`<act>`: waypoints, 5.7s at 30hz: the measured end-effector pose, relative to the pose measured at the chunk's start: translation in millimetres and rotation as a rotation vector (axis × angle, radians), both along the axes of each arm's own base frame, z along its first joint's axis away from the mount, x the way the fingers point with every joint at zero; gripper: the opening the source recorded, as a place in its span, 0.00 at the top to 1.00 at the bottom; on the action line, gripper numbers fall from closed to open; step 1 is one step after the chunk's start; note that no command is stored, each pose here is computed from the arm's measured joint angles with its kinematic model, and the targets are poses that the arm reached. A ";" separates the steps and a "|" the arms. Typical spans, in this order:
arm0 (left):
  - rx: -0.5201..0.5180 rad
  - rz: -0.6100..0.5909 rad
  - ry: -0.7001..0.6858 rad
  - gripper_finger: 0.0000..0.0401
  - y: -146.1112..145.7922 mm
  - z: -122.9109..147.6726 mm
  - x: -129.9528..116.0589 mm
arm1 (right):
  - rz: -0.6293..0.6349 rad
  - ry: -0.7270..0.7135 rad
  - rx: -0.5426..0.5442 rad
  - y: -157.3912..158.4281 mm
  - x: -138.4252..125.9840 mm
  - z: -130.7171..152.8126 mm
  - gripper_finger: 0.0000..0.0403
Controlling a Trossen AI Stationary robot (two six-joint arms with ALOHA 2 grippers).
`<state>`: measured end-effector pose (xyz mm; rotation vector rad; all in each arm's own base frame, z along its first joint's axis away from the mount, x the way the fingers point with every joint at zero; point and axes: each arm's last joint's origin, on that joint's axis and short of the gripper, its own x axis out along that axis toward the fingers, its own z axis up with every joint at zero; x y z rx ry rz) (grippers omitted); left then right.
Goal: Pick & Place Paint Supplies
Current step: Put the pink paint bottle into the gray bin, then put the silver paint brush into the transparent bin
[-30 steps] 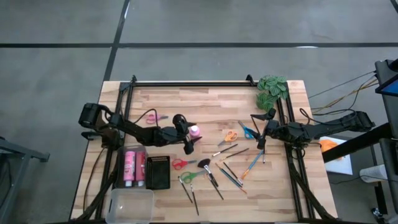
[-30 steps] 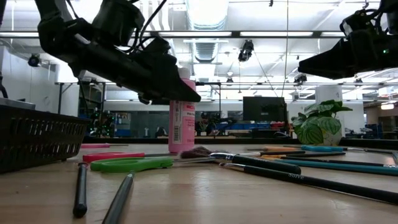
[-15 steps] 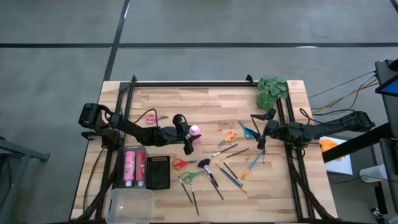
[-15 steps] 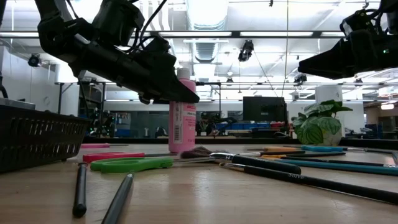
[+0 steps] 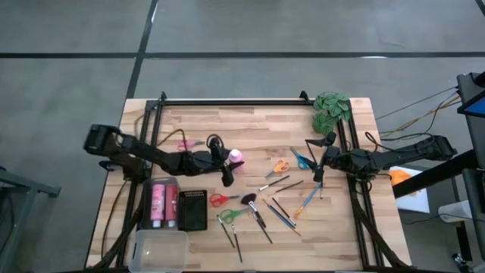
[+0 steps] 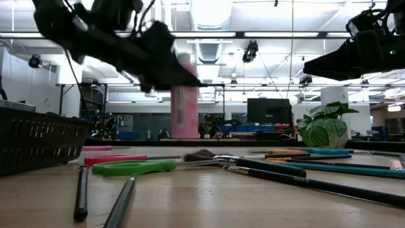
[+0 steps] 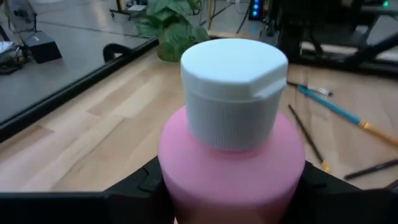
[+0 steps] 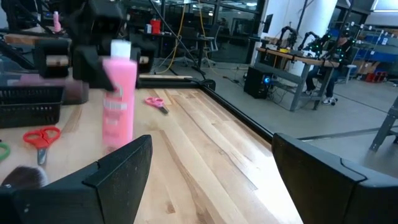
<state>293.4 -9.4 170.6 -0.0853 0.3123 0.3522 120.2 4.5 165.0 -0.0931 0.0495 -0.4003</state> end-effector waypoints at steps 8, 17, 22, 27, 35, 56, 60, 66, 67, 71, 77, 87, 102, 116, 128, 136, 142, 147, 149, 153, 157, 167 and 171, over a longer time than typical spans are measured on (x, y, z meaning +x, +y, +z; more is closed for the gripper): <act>-0.187 0.194 0.196 0.54 3.0 80.2 -15.6 | 0.000 0.001 0.000 0.0 0.0 0.0 0.18; -0.525 0.496 0.397 0.53 1.3 131.9 -41.3 | 0.000 0.000 0.000 0.0 0.0 0.0 0.18; -0.795 0.745 0.537 0.53 -4.8 133.0 -65.4 | 0.000 0.000 0.000 0.0 0.0 0.0 0.18; -1.011 1.040 0.719 0.53 -22.6 127.8 -91.1 | 0.001 0.000 0.000 0.0 0.0 0.0 0.18; -1.090 1.220 0.836 0.53 -62.9 123.0 -118.8 | 0.000 0.000 0.000 0.0 0.0 0.0 0.18; -1.062 1.071 0.905 0.53 -66.1 63.9 -165.5 | 0.000 0.000 0.000 0.0 0.0 0.0 0.18; -1.099 1.047 0.885 0.53 -65.6 47.3 -165.4 | 0.000 0.000 0.000 0.0 0.0 0.0 0.18; -1.165 1.015 0.890 0.53 -65.8 24.0 -163.8 | 0.000 0.000 0.001 0.0 0.0 0.0 0.18; -1.181 1.006 0.897 0.53 -66.4 21.6 -163.5 | 0.000 0.000 0.002 0.0 0.0 0.0 0.18; -1.207 0.989 0.894 0.53 -66.6 17.3 -163.3 | 0.000 -0.001 0.002 0.0 0.0 0.0 0.18; -1.221 0.976 0.878 0.52 -66.1 18.4 -163.5 | 0.000 0.000 0.000 0.0 0.0 0.0 0.18; -1.245 0.978 0.859 0.26 -64.8 21.2 -165.7 | 0.000 0.000 0.000 0.0 0.0 0.0 0.18; -1.278 0.952 0.872 0.23 -65.1 27.3 -166.4 | 0.000 0.000 0.001 0.0 0.0 0.0 0.18; -1.260 0.852 0.681 0.23 -59.1 83.7 -167.6 | 0.000 0.000 0.000 0.0 0.0 0.0 0.18; -0.705 0.629 0.335 0.23 -45.4 101.4 -160.0 | 0.000 -0.001 0.002 0.0 0.0 0.0 0.18; -0.302 0.452 0.093 0.23 -48.5 91.2 -137.7 | 0.000 -0.001 0.002 0.0 0.0 0.0 0.18; -0.047 0.237 0.003 0.23 -59.2 75.4 -115.9 | 0.000 0.000 0.000 0.0 0.0 0.0 0.18; 0.012 0.226 -0.070 0.23 -59.1 53.0 -114.8 | 0.000 0.000 0.000 0.0 0.0 0.0 0.18; 0.011 0.222 -0.082 0.23 -58.4 45.6 -116.0 | 0.000 -0.001 0.002 0.0 0.0 0.0 0.18; 0.014 0.216 -0.081 0.23 -57.8 39.7 -117.4 | 0.000 -0.001 0.001 0.0 0.0 0.0 0.18; 0.040 0.202 -0.075 0.23 -58.5 43.4 -116.2 | 0.000 0.000 0.001 0.0 0.0 0.0 0.18; 0.040 0.199 -0.085 0.23 -59.3 48.3 -114.7 | 0.000 -0.001 0.001 0.0 0.0 0.0 0.18; -0.030 0.239 -0.126 0.23 -58.9 48.4 -114.9 | 0.000 -0.001 0.001 0.0 0.0 0.0 0.18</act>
